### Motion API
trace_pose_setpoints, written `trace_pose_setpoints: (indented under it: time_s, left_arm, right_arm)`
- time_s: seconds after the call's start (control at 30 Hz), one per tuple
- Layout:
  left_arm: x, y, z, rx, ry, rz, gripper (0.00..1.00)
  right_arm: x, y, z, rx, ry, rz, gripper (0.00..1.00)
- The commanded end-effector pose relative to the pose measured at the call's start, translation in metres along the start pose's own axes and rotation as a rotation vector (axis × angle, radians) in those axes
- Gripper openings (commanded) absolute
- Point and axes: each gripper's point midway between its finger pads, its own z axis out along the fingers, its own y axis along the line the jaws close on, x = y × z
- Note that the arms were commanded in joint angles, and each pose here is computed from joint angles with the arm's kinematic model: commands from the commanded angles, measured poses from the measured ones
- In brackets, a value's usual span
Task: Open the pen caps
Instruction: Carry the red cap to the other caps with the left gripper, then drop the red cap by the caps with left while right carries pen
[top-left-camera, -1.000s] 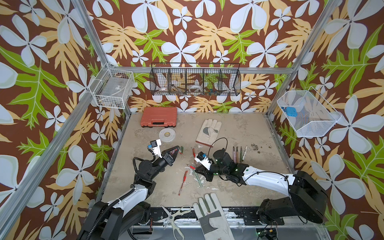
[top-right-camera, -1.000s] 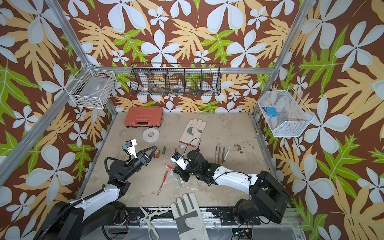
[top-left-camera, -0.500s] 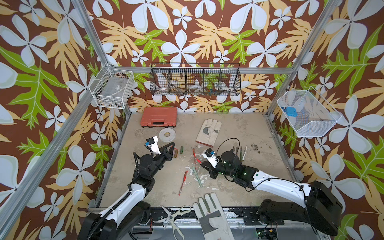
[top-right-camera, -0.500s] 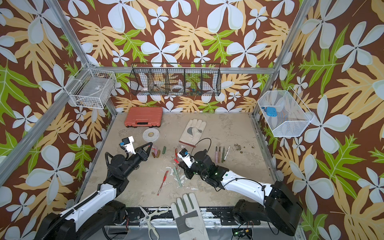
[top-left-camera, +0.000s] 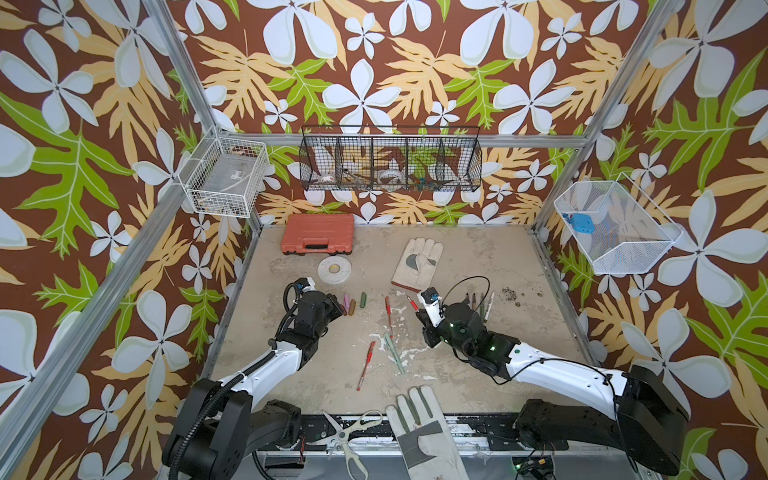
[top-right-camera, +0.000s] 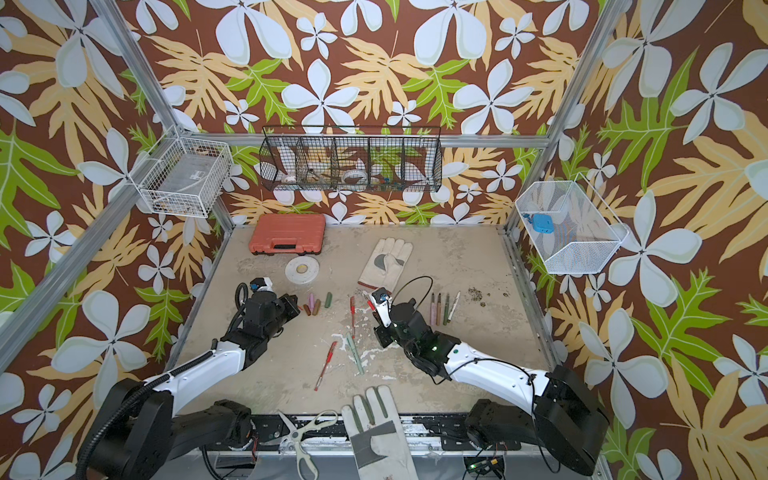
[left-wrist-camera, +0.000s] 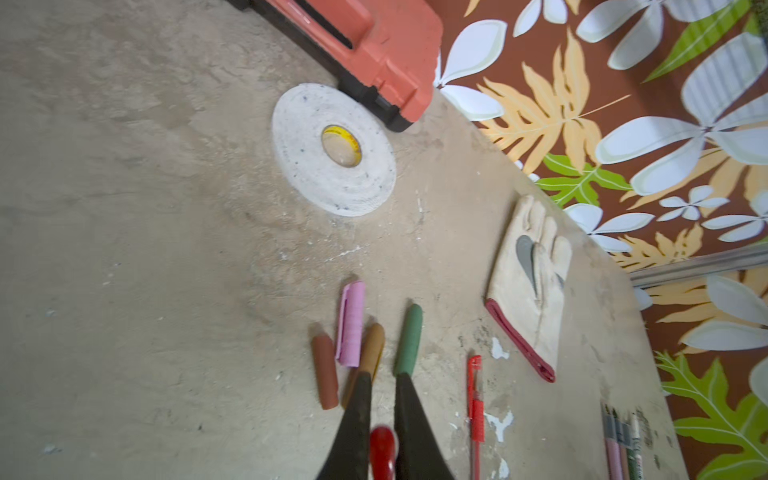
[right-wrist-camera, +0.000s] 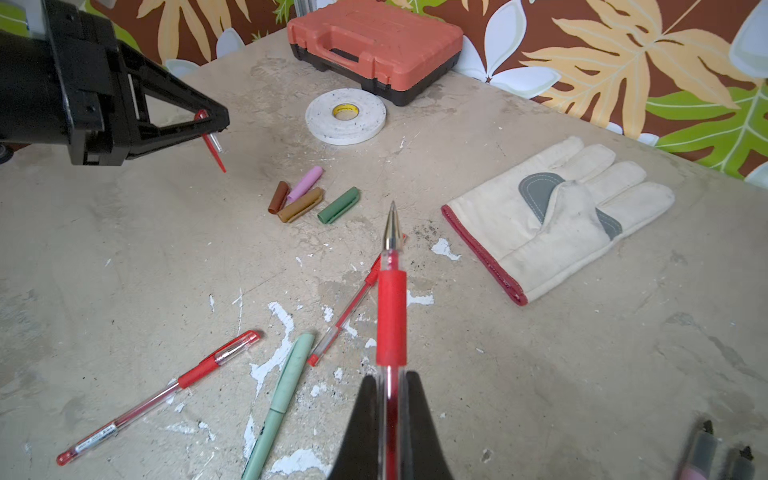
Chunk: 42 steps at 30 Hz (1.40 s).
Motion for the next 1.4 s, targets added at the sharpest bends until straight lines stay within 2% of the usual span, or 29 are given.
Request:
trace_pose_setpoints:
  time_s: [0.0,0.63,1.0,1.27,1.37]
  left_arm:
    - [-0.001,0.018,0.003,-0.094,-0.011,0.003,0.0]
    - [0.036,0.039,0.047,-0.158,0.194,0.06,0.0]
    - [0.038,0.049,0.052,-0.2,0.212,0.07,0.01]
    - [0.037,0.048,0.05,-0.194,0.206,0.071,0.06]
    - [0.036,0.047,0.05,-0.19,0.202,0.072,0.11]
  right_arm:
    - [-0.003,-0.01,-0.002,0.055,-0.007,0.02,0.0]
    - [0.003,-0.023,0.001,0.073,0.011,0.058,0.0]
    - [0.001,-0.024,-0.001,0.07,0.002,0.068,0.0]
    - [0.0,-0.027,-0.004,0.073,-0.009,0.077,0.0]
    - [0.001,-0.029,-0.004,0.073,-0.01,0.084,0.0]
